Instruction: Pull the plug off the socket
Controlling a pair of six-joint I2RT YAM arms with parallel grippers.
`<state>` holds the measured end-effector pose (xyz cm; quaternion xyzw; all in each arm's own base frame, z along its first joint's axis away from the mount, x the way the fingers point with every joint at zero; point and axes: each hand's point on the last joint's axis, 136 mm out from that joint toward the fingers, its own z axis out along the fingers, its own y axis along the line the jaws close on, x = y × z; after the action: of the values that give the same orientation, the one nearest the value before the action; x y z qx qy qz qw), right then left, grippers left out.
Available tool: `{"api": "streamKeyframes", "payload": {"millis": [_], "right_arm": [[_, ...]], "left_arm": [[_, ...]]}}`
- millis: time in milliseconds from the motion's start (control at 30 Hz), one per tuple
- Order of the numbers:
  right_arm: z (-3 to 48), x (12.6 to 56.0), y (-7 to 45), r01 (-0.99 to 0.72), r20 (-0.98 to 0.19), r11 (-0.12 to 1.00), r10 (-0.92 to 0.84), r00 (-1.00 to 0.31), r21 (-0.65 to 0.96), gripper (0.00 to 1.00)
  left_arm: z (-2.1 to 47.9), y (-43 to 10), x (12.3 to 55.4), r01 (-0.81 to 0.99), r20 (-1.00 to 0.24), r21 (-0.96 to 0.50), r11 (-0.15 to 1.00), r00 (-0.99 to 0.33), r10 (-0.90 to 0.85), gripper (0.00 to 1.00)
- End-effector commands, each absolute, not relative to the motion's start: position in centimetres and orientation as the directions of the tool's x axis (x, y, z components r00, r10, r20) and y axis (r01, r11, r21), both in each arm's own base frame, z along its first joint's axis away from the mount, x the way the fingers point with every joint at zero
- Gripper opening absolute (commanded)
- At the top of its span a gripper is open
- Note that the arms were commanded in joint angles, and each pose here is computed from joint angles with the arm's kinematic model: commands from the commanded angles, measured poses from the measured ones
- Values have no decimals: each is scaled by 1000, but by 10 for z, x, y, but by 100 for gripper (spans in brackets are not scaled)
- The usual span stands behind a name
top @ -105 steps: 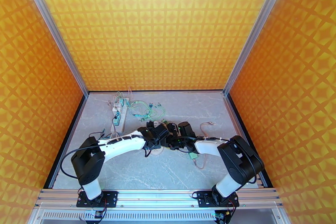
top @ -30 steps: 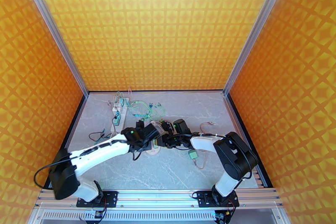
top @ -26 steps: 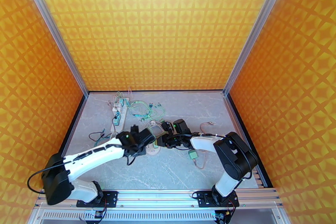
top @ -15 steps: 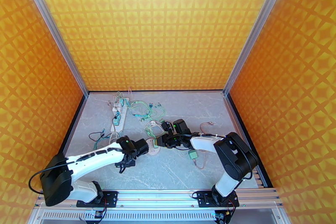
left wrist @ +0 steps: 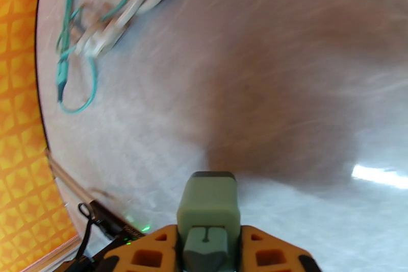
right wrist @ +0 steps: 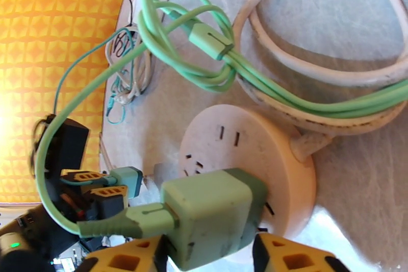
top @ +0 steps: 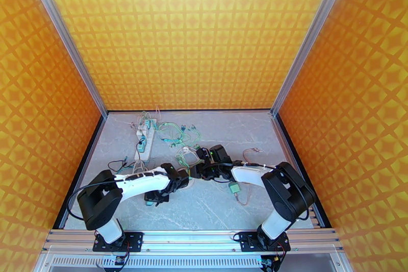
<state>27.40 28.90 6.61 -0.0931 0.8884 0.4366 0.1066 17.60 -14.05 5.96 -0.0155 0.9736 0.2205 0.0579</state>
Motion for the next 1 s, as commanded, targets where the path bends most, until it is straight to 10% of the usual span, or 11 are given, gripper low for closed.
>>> {"api": "streamKeyframes", "payload": {"millis": [0, 533, 967], "right_arm": [[24, 262, 251, -171, -187, 784, -71, -980, 597, 55], [111, 283, 255, -250, -374, 813, -43, -926, 525, 64], [112, 278, 286, -234, -460, 923, -72, -885, 306, 61]], "left_arm": [[63, -166, 189, -63, -169, 327, 943, -986, -7, 50], [122, -203, 224, 4, -340, -16, 1000, -941, -1, 99], [165, -136, 240, -112, -536, -385, 916, -781, -321, 99]]}}
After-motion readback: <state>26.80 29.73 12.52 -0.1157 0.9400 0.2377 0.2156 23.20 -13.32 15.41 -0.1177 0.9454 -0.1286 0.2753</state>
